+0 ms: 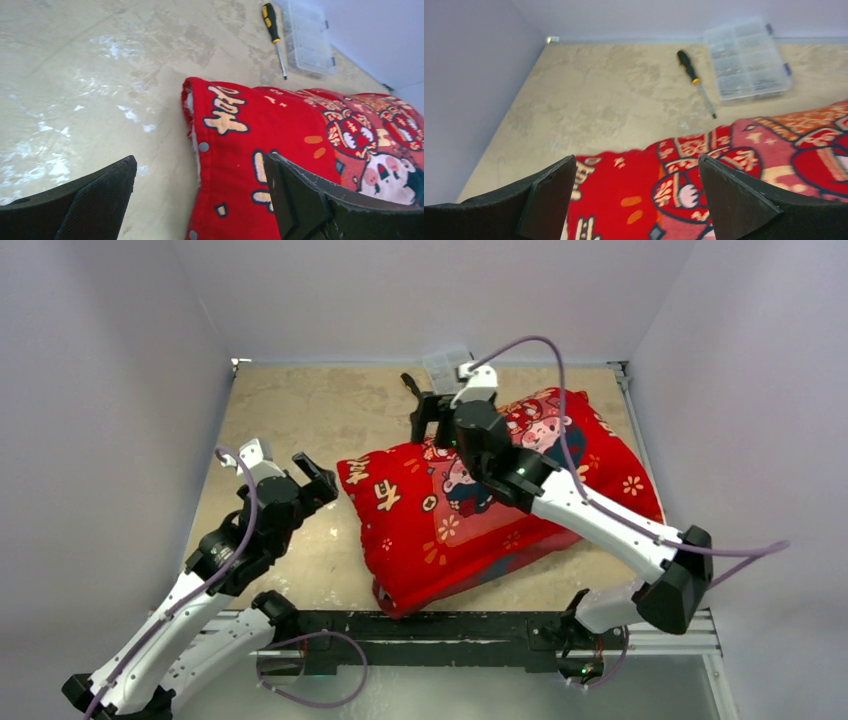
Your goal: Remove the pillowcase from the pillow
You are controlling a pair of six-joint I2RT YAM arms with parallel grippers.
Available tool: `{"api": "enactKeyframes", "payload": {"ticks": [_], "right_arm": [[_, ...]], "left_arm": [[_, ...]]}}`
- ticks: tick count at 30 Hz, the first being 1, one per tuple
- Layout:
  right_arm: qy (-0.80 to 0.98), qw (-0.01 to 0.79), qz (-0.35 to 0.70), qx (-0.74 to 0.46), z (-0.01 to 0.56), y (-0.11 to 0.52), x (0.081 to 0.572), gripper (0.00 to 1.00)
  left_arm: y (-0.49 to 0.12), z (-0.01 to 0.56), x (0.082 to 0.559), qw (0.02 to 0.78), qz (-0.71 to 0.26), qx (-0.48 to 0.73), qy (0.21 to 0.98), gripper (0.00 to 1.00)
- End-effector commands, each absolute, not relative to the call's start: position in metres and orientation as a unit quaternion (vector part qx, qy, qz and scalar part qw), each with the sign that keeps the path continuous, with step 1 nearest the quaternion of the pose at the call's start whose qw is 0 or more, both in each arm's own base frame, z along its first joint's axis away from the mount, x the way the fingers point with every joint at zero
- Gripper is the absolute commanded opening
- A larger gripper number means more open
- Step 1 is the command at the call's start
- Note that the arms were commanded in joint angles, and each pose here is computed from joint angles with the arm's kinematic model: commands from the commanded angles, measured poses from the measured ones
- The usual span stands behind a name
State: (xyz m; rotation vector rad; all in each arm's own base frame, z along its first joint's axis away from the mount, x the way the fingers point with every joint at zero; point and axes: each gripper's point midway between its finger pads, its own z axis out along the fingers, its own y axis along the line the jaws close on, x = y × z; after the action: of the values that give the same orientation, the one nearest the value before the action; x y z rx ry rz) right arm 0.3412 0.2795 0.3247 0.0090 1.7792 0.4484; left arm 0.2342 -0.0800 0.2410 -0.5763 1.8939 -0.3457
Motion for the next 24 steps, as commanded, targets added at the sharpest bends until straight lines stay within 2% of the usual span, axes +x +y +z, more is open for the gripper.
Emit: {"api": "enactKeyframes", "payload": {"ticks": [1,13,20,24], "right_arm": [[0.799,0.565,0.185,-0.096,0.296,0.326,0.321,0.94],[0.843,0.493,0.112,-0.185,0.196,0.408,0.261,0.97],[0.855,0.493,0.028,-0.159,0.163,0.39,0.269,0.97],[0.86,0.492,-0.02,-0.135,0.15,0.369,0.271,0.92]], "left_arm": [[-0.057,0.247,0.219,0.535,-0.099,-0.238,0.805,0.99],[-0.026,0.244,0.199,0.533,-0.05,-0.256,0.805,0.99],[-0.023,0.241,0.195,0.533,-0.048,-0.258,0.805,0.99],[-0.026,0.235,0.197,0.527,-0.049,-0.255,0.809,0.98]]}}
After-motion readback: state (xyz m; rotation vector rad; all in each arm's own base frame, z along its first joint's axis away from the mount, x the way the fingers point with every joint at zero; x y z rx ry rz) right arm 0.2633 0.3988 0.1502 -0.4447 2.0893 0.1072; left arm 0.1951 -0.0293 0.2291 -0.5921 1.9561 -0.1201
